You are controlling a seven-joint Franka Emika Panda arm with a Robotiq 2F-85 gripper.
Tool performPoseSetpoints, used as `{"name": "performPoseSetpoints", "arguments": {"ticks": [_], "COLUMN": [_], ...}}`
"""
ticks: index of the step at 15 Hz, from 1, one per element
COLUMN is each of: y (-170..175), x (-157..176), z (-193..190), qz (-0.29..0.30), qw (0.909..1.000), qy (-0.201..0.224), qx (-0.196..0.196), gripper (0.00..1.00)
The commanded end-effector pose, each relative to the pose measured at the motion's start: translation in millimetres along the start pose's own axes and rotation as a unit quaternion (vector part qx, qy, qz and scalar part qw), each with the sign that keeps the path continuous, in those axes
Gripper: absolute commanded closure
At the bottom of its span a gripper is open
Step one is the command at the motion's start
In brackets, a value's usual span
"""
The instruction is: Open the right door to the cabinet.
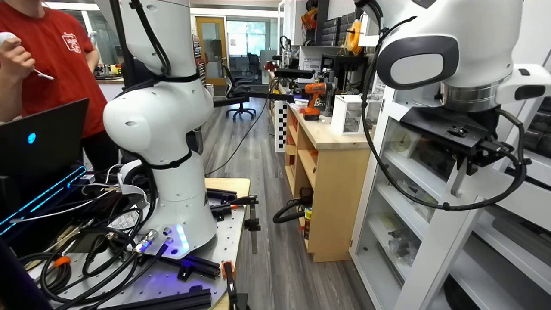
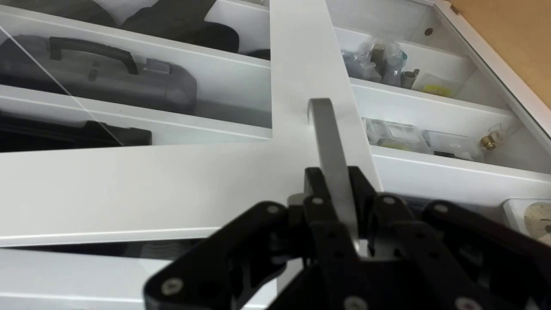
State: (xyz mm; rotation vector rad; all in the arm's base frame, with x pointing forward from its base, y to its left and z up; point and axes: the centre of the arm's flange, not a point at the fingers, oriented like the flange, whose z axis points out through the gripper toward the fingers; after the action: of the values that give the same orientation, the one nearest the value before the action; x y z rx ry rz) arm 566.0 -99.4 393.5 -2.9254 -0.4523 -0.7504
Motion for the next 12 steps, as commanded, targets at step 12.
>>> {"name": "performPoseSetpoints", "arguments": {"ticks": [12], "y": [40.7], "x": [-47.8], "z": [-64.5], "qz": [0.001], "qw": [0.9991], "qy": [0.014], "qx": [-0.039], "gripper": [0.95]}}
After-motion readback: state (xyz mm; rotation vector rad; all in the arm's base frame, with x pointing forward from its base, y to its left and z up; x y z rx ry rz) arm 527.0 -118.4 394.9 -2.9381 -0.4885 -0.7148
